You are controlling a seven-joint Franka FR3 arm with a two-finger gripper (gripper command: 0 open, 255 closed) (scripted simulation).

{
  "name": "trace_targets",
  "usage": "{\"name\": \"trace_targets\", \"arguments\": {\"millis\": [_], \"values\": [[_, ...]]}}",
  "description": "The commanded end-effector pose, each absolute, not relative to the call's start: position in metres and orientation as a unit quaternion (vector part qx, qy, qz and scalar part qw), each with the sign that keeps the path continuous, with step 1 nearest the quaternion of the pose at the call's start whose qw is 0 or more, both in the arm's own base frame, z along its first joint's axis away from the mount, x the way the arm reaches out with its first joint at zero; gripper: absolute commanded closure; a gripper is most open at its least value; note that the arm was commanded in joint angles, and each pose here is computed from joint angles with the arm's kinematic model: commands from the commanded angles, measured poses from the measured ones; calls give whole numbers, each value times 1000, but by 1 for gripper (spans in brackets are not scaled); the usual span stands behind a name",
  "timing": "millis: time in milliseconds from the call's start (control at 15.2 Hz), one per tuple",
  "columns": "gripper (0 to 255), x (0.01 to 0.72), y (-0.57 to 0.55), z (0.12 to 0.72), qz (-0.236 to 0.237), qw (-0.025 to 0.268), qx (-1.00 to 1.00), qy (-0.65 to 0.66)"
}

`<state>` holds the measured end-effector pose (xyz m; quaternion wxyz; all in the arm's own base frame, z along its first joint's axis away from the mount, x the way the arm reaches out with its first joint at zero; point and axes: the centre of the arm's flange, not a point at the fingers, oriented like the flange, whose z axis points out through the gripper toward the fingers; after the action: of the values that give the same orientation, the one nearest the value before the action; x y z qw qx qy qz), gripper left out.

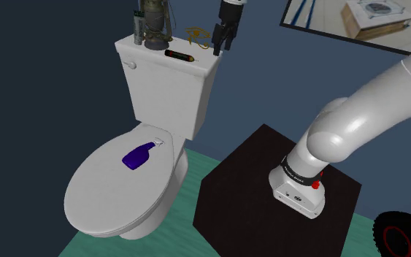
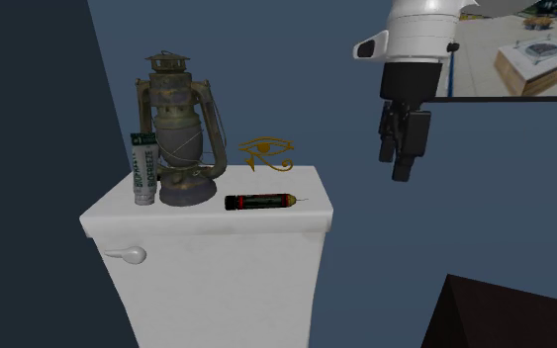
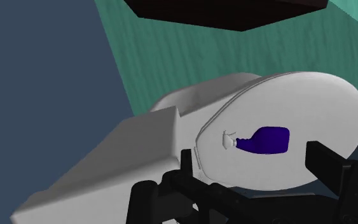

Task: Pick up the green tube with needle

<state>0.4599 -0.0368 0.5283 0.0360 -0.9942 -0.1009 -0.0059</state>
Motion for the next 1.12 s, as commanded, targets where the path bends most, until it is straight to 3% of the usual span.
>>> {"name": "trace_targets", "arguments": {"millis": [0, 1056], "values": [[0, 488, -40, 519, -5, 35, -993, -115], [0, 688, -35, 458, 5, 29, -975, -221]]}}
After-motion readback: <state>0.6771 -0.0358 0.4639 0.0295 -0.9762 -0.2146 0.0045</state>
